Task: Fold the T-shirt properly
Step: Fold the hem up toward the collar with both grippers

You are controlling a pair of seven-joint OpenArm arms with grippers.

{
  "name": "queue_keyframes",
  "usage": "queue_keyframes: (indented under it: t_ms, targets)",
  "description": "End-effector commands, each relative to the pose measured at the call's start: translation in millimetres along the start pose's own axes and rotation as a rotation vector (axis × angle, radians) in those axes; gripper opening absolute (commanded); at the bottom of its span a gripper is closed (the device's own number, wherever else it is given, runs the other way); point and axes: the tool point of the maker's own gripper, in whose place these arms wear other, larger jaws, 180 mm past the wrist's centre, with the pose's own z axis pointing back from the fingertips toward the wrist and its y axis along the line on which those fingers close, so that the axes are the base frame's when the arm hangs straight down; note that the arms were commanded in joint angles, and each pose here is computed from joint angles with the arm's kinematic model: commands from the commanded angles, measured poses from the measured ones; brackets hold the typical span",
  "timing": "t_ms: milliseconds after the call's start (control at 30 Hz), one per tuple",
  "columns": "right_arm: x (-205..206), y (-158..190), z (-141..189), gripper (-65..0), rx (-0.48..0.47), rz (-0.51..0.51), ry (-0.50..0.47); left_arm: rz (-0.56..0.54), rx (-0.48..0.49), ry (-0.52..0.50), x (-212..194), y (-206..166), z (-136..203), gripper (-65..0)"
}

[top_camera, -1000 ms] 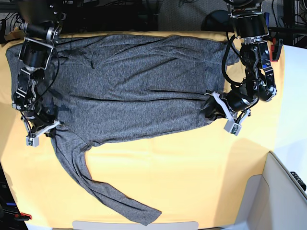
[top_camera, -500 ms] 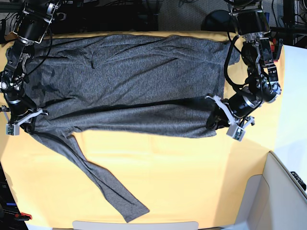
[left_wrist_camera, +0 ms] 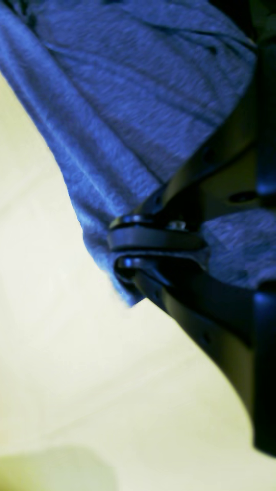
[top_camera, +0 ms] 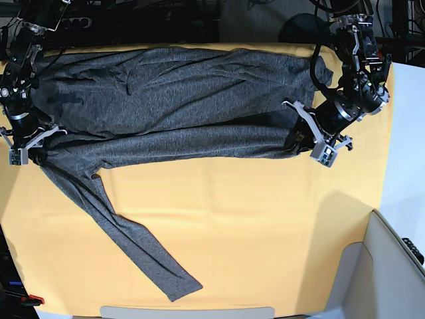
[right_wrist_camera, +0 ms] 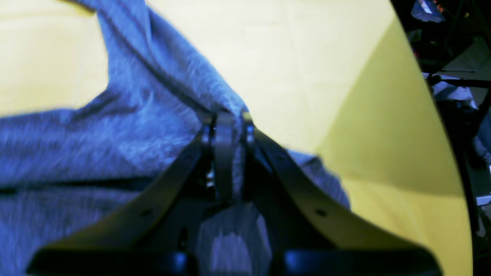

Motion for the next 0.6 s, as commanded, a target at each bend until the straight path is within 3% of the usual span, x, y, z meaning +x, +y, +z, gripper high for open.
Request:
queue_keyframes:
  t_ms: [0, 400, 567]
  targets:
    - [17.3, -6.0, 4.5, -64.9, -0.01, 0.019, -0.054, -0.015, 0.002, -0.041, 10.8, 1.0, 4.8, -64.9]
    - [-29.1, -16.7, 27.5, -64.9, -0.037, 0.021, 0.05, 0.032, 0.116, -0.02, -4.3, 38.0, 28.0, -64.9]
    - [-42.1, -14.6, 32.5, -64.9, -0.032, 0.024, 0.082, 0.033, 0.11, -0.012, -7.0, 35.8, 26.9, -64.9]
